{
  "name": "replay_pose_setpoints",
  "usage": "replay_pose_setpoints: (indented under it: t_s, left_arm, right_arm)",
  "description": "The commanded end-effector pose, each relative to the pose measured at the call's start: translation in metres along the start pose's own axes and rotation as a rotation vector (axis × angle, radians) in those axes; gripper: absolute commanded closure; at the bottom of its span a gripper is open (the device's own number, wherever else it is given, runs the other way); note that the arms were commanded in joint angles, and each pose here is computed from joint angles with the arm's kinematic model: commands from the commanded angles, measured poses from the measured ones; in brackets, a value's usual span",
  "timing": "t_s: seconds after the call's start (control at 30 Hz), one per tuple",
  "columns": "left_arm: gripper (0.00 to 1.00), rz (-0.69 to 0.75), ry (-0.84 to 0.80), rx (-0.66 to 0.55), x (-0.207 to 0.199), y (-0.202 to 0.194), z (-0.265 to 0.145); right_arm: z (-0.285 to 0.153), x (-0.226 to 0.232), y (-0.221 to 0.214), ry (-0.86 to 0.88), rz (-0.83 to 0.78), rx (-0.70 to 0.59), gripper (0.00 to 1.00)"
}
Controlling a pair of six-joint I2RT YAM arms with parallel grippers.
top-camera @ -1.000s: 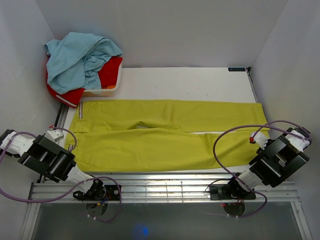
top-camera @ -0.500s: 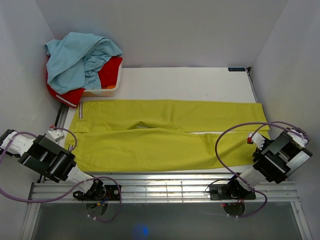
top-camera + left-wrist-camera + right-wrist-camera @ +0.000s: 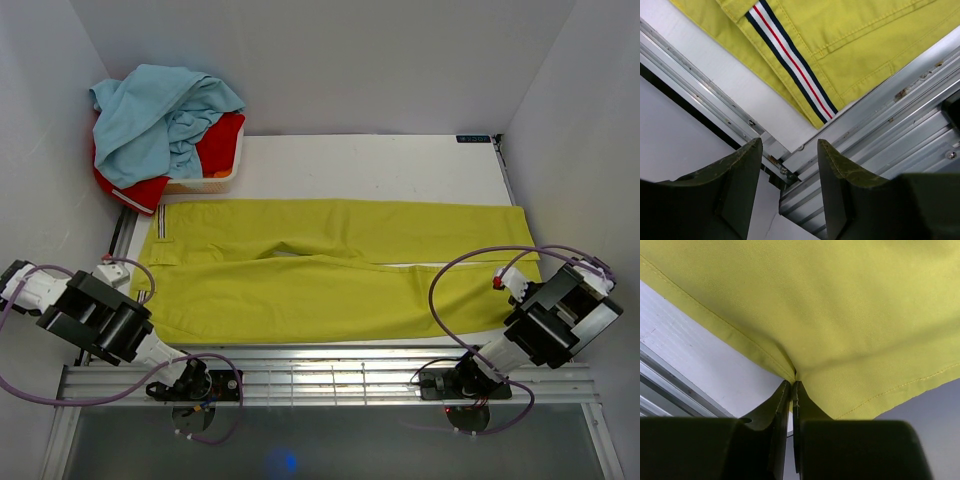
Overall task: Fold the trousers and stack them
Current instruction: Flatten the trousers out, then fold the trousers
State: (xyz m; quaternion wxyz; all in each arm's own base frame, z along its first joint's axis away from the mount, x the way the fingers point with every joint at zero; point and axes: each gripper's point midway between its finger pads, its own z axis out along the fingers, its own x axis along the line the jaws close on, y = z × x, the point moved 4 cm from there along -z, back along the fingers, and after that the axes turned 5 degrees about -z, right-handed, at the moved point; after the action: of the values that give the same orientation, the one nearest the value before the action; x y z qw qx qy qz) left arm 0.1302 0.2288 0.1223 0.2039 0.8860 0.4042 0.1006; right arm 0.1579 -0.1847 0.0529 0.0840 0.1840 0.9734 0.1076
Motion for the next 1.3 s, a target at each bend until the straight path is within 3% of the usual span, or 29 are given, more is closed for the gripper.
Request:
replay_pose_setpoints:
  t_s: [0.0, 0.27, 0.4, 0.7, 0.93, 1.13, 1.27]
  left_arm:
    - [0.41, 0.217, -0.007, 0.040, 0.007, -0.007, -0.011]
    - [0.41, 0.508, -0.039, 0.139, 0.009, -0.025, -0.005]
    - [0.45, 0.653, -0.025, 0.113, -0.001, -0.017, 0.009]
    - [0.51, 0.699, -0.031, 0.032, -0.013, 0.000, 0.035]
    - [0.36, 0.720, -0.009, 0.007, -0.017, 0.003, 0.053]
    - [0.33, 0.744, 0.020, 0.039, -0.015, -0.007, 0.073]
    - [0.36, 0.736, -0.030, 0.086, -0.024, -0.022, 0.086]
  right_arm:
    - [-0.004, -0.034, 0.015, -0.010, -0.782, -0.042, 0.92]
    - [-0.018, -0.031, 0.020, -0.013, -0.792, -0.028, 0.92]
    - [-0.015, -0.024, 0.019, 0.007, -0.788, -0.020, 0.92]
    - [-0.011, -0.019, 0.014, 0.030, -0.760, 0.003, 0.92]
    - [-0.011, -0.018, 0.013, 0.036, -0.753, 0.012, 0.92]
    - [-0.008, -0.016, 0.013, 0.042, -0.752, 0.012, 0.92]
    - [-0.008, -0.016, 0.013, 0.041, -0.754, 0.013, 0.92]
